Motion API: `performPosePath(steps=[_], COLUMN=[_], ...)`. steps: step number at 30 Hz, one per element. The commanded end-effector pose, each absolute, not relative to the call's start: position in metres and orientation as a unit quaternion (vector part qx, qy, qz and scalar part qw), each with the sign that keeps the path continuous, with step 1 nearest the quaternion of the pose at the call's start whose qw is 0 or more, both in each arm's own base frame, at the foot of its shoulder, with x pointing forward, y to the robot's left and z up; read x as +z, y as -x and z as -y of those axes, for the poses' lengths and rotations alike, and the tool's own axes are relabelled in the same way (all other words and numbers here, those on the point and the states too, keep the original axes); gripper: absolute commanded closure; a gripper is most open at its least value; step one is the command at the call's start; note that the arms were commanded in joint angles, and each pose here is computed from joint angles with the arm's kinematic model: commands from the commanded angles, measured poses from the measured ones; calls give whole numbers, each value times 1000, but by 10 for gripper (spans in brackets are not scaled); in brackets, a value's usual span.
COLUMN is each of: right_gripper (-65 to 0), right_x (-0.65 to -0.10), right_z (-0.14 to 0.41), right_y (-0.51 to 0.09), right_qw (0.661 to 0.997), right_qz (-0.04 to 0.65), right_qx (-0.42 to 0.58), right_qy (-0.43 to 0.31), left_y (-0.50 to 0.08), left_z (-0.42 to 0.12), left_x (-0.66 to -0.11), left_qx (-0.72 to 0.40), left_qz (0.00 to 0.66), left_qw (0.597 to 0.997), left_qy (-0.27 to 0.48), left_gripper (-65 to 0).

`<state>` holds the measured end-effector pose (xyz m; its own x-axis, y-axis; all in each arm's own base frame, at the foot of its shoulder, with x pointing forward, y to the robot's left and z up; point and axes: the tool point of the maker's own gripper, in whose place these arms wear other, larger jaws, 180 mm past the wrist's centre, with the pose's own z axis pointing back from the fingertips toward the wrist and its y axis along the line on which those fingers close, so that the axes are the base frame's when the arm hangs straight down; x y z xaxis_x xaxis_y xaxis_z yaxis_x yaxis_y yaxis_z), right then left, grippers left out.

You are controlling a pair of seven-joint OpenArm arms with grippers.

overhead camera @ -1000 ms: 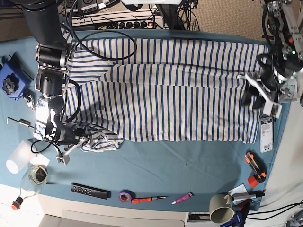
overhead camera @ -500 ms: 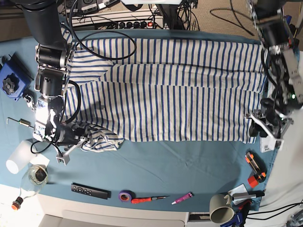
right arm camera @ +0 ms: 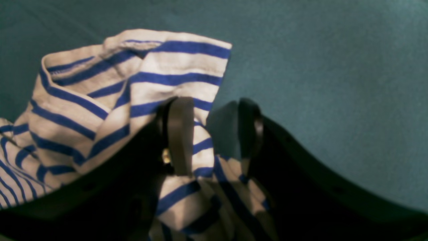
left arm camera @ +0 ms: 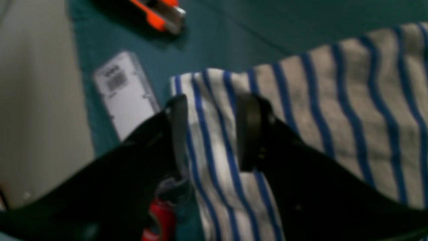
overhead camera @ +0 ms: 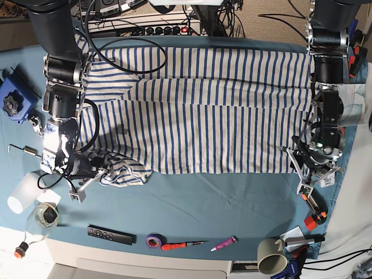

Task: Fold the T-shirt properly
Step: 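Grasp the sleeve with the right gripper and the hem corner with the left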

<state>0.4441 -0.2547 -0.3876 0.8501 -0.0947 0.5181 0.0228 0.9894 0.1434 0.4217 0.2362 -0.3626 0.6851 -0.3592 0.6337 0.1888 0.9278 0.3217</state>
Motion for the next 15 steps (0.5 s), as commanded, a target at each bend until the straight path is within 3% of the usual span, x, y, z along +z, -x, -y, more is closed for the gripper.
performPosePath(steps=[1,7,15], right_gripper=[-227,-227,-227], right_x=[-378,-379,-379], right_z=[258,258,258], right_y=[-448,-446,-446], right_qw=[960,962,962], right_qz=[271,265,264], right_qx=[-28,-27,-27], right_qy=[-62,-62,-62], left_y=[-435,-428,-427], left_z=[-246,-270,-276], left_x=[-342,-364,-387], left_qx=[-149,-125,-88], left_qz=[391,360,330], left_qw=[898,913,935], left_qy=[-135,-145,-91], left_gripper=[-250,-250,-250])
